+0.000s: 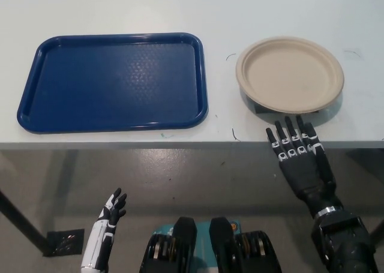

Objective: Use the right hand to pick up a plate from a leveled surface and place it into a tray on the left side

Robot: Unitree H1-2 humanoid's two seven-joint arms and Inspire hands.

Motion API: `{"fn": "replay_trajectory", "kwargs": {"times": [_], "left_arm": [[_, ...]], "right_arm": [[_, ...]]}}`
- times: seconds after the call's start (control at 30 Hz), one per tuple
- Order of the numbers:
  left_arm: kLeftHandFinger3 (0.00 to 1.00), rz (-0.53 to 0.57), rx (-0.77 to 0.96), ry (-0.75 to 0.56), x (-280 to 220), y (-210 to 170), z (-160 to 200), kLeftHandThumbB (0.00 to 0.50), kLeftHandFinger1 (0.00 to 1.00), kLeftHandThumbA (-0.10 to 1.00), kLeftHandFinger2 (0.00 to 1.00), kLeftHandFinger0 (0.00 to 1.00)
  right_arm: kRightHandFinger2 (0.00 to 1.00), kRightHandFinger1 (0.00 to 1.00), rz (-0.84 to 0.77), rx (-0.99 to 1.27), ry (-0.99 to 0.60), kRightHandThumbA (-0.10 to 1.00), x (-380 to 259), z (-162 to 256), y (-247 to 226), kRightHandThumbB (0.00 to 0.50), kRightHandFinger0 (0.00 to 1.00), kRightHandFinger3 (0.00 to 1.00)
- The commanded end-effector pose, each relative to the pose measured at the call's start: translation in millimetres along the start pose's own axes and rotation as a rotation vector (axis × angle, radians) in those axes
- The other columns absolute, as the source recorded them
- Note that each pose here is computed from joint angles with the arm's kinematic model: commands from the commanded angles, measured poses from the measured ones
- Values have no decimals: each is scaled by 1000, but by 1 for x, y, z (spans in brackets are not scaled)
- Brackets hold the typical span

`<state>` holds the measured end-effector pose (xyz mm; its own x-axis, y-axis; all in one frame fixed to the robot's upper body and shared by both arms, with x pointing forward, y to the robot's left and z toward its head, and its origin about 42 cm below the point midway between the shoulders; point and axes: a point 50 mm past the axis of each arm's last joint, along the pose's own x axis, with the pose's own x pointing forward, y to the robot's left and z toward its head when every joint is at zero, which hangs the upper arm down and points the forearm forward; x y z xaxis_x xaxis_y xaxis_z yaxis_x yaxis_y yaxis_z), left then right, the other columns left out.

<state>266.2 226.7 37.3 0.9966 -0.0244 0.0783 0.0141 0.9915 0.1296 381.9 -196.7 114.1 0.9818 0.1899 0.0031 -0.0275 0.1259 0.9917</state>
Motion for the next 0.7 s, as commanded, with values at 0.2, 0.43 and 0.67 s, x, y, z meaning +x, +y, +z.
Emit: {"fn": "replay_trajectory", "kwargs": {"times": [0.2,0.43,0.67], "left_arm": [[1000,-28,0,-88,10,2,13,82,1000,1000,1000,1000],[1000,-28,2,-92,13,2,15,87,1000,1000,1000,1000],[1000,-28,-3,-92,13,2,15,95,1000,1000,1000,1000]], "right_arm": [[1000,1000,30,-1,-7,1000,25,-2,5,362,1000,1000],[1000,1000,47,0,-24,1000,45,4,14,386,1000,1000],[1000,1000,75,-37,-55,1000,62,20,35,459,1000,1000]]}}
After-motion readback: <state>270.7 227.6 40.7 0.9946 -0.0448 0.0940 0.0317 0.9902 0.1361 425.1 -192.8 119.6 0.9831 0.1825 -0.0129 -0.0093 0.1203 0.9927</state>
